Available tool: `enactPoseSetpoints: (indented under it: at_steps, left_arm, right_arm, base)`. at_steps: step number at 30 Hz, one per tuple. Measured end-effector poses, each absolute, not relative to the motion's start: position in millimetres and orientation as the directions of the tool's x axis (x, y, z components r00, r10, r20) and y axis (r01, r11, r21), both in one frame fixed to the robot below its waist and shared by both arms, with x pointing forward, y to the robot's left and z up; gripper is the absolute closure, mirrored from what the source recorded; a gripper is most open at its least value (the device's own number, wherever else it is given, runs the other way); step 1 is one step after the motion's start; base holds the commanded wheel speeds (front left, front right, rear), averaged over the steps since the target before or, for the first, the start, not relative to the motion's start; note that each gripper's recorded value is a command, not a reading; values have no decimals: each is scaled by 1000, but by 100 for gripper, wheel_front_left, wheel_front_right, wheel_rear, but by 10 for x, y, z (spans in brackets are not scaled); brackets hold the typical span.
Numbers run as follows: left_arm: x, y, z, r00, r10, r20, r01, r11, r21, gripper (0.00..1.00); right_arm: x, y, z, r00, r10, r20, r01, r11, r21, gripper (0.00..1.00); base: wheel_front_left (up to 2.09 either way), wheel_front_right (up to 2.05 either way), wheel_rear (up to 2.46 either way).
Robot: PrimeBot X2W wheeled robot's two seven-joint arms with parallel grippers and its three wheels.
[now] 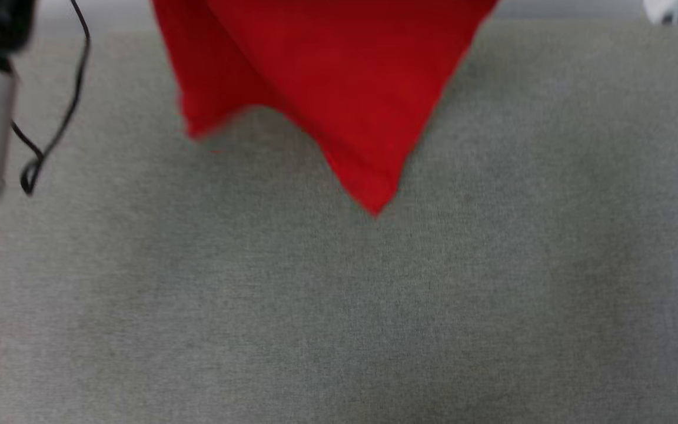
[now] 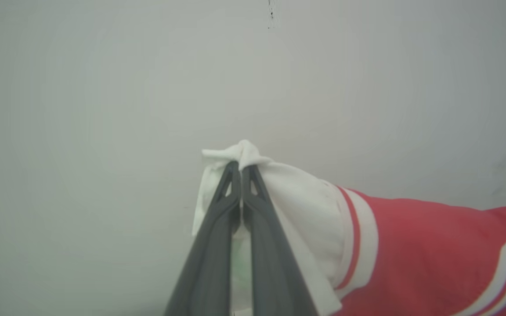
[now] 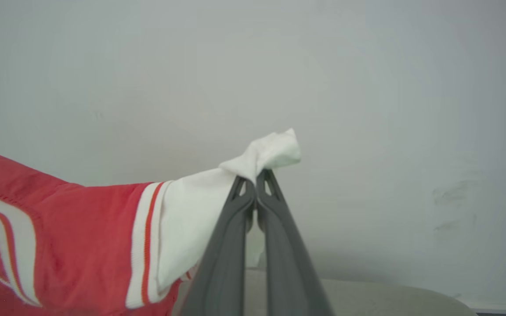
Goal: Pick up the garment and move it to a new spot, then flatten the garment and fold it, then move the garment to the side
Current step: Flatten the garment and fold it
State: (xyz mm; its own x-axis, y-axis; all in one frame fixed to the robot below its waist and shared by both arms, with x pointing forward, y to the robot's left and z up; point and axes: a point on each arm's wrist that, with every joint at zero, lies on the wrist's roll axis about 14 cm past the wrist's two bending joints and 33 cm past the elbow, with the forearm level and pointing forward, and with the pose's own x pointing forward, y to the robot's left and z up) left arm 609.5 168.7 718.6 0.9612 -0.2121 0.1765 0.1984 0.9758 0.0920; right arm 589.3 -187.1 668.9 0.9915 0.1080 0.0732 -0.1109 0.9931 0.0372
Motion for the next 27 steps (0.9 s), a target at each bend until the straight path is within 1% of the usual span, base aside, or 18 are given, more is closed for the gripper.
enactPoseSetpoints:
  at_steps: [4,10,15,17,21,24,27]
  left_arm:
    - [6405,1727,7266,954,-194,228,178,980,87,100]
    - [6732,1730,7513,916,-185,356,160,982,97,100]
    - [6965,1708,7395,909,-182,375,172,983,60,100]
    - [7054,1697,7237,917,-181,356,176,983,48,100]
    - [7197,1699,6707,948,-175,267,182,983,-1,100]
    - [7244,1684,6195,970,-177,165,187,981,-46,100]
    - [7231,1675,5775,981,-174,82,181,980,-88,100]
  right_arm:
    - [6187,-1781,6930,979,125,163,-128,992,4,100]
    - [6500,-1728,7318,944,139,300,-129,990,-53,100]
    - [6719,-1691,7337,933,150,327,-130,988,-83,100]
    - [6809,-1665,7230,938,157,310,-134,986,-95,100]
    - [6964,-1584,6829,958,176,226,-158,983,-92,100]
    - [7036,-1494,6505,968,194,158,-184,980,-77,100]
    - [7054,-1442,6087,978,202,60,-199,979,-49,100]
  base:
    - [0,0,0]
    - [0,0,0]
    - [0,0,0]
    - [0,0,0]
    - [0,0,0]
    - [0,0,0]
    - [0,0,0]
